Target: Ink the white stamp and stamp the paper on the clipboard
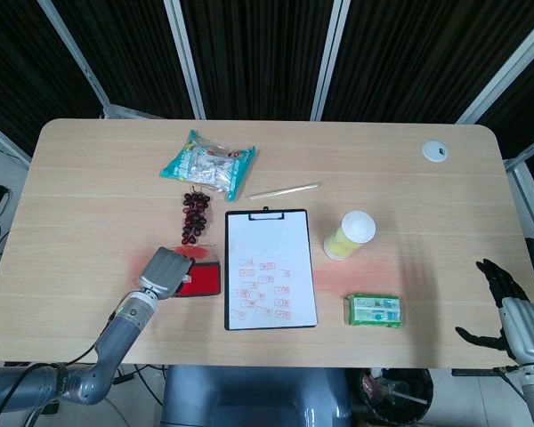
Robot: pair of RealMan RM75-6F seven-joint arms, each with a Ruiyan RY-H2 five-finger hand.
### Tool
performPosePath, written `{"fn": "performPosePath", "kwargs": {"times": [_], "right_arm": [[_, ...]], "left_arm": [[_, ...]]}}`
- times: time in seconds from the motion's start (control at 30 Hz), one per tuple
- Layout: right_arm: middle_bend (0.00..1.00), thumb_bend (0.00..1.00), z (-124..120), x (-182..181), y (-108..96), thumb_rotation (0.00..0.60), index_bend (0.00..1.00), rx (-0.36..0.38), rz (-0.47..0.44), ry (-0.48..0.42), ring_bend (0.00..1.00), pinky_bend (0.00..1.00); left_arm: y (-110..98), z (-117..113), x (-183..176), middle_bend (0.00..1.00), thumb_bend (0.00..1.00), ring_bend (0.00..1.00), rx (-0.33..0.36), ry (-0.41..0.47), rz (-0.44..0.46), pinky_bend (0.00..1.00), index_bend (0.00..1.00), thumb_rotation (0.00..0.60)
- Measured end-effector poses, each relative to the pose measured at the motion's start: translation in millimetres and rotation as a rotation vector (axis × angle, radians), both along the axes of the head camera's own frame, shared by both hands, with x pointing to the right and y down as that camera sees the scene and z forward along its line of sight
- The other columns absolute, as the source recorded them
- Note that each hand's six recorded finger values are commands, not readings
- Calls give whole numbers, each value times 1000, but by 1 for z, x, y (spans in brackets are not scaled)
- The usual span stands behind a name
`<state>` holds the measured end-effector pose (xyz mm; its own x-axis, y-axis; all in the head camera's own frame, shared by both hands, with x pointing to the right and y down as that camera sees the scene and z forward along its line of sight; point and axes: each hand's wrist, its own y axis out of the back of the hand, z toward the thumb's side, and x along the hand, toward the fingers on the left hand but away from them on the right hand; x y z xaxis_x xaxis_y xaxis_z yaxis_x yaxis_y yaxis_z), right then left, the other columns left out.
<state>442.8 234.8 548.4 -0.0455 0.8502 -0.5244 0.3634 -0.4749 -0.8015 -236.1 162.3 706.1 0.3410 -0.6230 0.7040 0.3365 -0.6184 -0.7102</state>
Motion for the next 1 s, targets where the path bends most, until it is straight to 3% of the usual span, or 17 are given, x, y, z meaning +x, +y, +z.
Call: {"fn": "performPosePath", "kwargs": {"times": [1.0], "right_arm": [[0,178,-1,2,0,600,68,3,1,3,0,135]], "left_arm": [[1,1,4,675,509,945,-15,-3,11,1000,656,600]]}}
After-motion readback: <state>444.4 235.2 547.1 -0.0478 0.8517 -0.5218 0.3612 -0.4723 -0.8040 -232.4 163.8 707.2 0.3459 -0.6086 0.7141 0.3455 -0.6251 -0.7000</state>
